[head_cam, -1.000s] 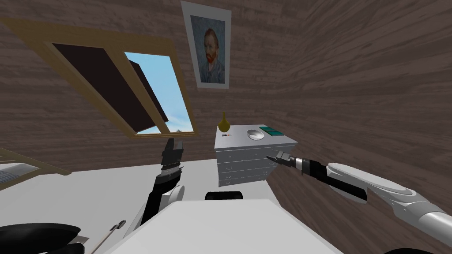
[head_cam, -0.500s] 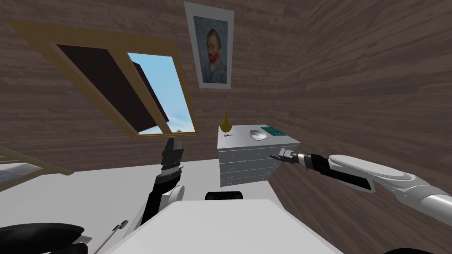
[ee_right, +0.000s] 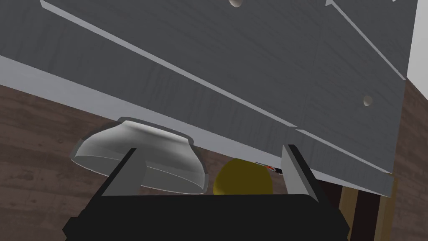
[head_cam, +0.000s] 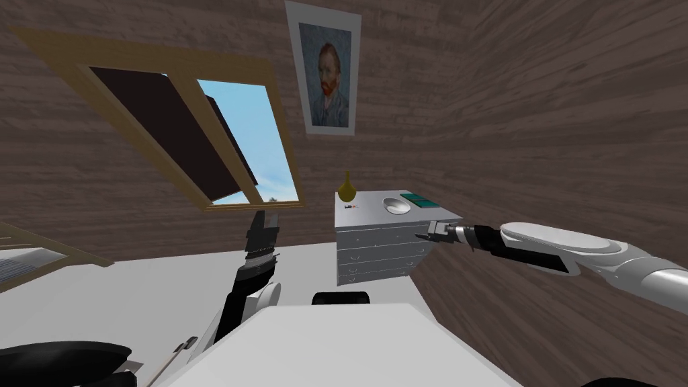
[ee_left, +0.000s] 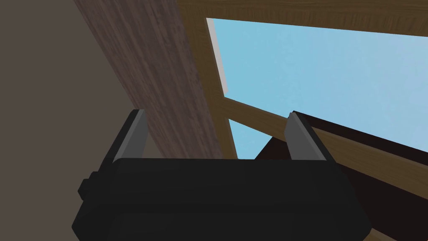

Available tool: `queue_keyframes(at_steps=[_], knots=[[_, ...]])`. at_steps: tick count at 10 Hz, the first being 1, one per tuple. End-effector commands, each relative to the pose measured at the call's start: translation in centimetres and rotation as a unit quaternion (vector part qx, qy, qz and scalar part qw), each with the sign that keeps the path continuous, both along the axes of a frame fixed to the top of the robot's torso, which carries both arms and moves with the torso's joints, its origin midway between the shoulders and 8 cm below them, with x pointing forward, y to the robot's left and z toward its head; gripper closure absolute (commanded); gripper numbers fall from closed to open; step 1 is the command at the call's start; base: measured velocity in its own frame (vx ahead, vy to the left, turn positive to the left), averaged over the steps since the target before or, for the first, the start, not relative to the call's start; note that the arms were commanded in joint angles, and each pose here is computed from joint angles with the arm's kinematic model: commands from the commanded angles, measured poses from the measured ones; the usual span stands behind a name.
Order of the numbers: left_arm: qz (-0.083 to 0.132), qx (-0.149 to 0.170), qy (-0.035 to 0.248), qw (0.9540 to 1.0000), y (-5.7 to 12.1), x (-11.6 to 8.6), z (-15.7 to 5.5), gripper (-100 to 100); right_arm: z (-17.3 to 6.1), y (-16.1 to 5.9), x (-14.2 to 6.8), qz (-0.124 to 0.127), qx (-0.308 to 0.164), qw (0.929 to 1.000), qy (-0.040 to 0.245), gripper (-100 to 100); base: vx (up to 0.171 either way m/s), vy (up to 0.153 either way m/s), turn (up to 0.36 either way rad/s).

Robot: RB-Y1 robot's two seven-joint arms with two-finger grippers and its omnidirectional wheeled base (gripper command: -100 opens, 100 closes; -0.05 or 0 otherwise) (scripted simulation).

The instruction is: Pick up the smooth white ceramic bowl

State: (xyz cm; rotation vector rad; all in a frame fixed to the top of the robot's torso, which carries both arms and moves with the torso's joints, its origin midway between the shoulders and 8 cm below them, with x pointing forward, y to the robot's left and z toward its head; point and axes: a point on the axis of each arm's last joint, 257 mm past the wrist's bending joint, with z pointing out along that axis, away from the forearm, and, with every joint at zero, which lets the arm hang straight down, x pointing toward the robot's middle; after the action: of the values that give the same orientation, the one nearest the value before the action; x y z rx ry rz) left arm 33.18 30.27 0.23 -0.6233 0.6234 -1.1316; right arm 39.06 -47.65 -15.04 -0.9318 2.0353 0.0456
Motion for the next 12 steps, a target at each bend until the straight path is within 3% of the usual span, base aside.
queue_keyframes(at_steps=[1, 7, 12], knots=[[0.000, 0.000, 0.000, 1.0000, 0.0, 0.0, 0.0, 0, 0.8, -1.4, 0.6, 0.005, -0.033, 0.9994, 0.005, -100, 0.014, 0.077, 0.010], [0.000, 0.000, 0.000, 1.0000, 0.0, 0.0, 0.0, 0, 3.1, -2.7, 2.4, 0.034, -0.112, 0.9929, 0.020, -100, 0.015, 0.046, 0.006], [0.000, 0.000, 0.000, 1.0000, 0.0, 0.0, 0.0, 0, 5.5, -3.8, 4.1, 0.058, -0.187, 0.9800, 0.037, -100, 0.026, 0.052, 0.014]])
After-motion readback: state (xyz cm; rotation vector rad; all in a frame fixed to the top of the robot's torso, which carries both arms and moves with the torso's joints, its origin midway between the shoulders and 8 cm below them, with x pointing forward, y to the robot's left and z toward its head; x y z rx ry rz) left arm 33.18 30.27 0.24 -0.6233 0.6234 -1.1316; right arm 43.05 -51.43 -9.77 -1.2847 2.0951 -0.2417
